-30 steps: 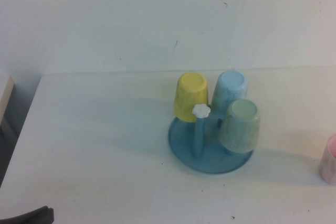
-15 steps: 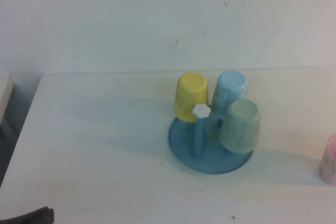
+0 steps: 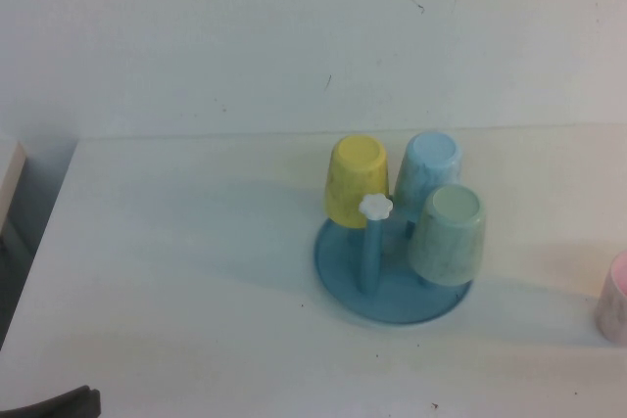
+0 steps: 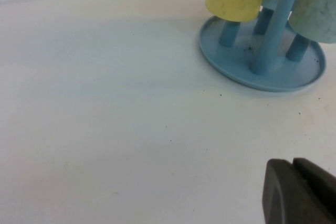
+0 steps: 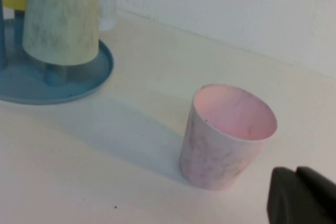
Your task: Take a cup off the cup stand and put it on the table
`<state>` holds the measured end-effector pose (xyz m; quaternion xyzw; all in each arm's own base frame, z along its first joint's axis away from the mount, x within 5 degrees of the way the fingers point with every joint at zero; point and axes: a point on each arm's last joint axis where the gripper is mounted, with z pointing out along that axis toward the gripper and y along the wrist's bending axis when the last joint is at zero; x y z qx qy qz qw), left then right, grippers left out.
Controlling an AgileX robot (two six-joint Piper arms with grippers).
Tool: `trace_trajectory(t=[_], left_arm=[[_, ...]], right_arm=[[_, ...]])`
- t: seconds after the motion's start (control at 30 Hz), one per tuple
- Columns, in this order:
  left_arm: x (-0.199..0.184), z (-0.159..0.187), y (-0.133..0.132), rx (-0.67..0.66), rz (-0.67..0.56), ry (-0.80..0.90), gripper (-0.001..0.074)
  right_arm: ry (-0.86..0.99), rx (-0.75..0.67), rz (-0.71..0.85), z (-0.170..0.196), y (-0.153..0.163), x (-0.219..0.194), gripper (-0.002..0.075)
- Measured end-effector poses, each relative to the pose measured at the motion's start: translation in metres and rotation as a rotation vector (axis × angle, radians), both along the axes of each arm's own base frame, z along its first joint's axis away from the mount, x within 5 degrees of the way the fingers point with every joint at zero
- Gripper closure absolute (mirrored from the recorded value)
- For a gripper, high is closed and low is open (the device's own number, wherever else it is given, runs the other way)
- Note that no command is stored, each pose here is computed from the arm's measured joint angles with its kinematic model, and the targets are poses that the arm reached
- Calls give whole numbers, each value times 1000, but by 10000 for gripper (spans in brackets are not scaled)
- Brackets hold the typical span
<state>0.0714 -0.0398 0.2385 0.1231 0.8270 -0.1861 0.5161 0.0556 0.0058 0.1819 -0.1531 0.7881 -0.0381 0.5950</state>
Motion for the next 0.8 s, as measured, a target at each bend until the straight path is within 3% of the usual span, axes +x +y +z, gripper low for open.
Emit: trace_trajectory(t=[0.4,0.63,0.8], left_arm=[[0,0,0,1,-1,-1,737],[0,0,0,1,-1,-1,737],[0,0,0,3,-1,-2,737]], right_arm=[[2,-29,-177,-10,-9,-3,727],[54,-64,-168,-15,-8,-4,727],[57,-9,-183,-15,-7,-4,727]])
